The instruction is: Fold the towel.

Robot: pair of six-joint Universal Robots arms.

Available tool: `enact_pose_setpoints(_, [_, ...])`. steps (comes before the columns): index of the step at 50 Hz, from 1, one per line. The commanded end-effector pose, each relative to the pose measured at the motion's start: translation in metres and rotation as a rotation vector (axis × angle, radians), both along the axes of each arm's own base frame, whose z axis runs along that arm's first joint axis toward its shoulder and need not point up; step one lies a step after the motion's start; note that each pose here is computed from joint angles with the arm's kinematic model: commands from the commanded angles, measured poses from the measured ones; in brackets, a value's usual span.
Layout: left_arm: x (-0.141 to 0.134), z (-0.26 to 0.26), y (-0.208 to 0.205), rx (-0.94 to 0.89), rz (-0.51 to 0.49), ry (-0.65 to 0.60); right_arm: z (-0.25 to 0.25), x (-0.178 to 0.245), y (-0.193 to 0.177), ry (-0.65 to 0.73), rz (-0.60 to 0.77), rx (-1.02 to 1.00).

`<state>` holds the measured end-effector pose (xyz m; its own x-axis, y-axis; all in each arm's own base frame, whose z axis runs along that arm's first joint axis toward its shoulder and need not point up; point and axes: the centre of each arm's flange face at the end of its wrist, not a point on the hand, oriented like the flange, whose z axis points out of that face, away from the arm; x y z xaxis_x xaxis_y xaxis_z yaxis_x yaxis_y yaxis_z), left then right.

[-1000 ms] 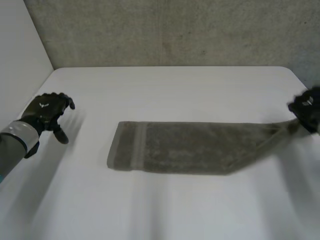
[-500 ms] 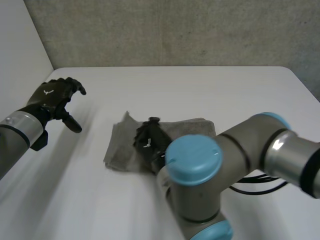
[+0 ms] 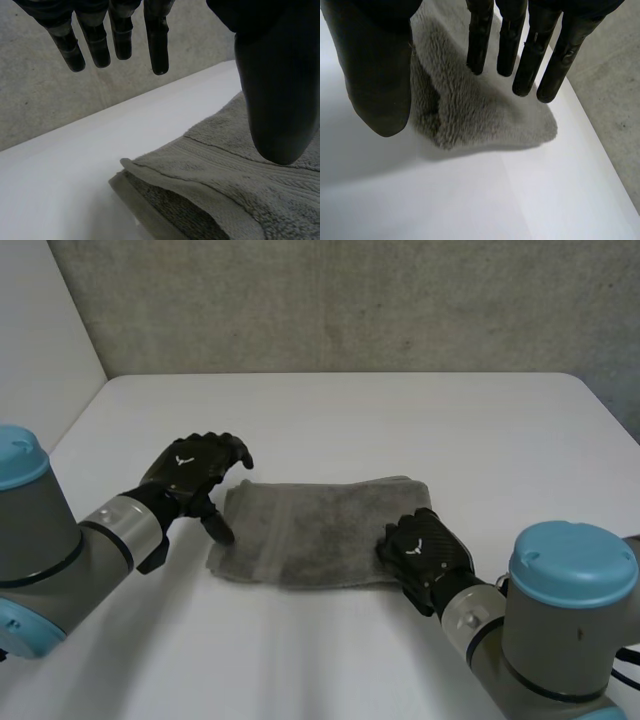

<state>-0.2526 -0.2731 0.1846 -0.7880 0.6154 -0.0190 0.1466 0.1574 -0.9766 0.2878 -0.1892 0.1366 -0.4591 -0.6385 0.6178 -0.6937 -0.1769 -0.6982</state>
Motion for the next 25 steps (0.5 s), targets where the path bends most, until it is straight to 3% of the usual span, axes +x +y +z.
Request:
enact_pose_setpoints(1, [0.0,-0.001,0.0,0.002,0.001,0.0,-0.008,-0.006,-0.01,-0.011,-0.036,-0.029])
enact_pose_setpoints(11, [0.002,0.002,0.001,0.0,0.006,0.002,-0.002,-0.024,-0.039,0.011,-0.112,-0.059])
enact_pose_setpoints(25, [0.003,0.019,0.003,-0.042,0.01,0.02,0.052,-0.003,-0.041,0.009,-0.047,-0.122])
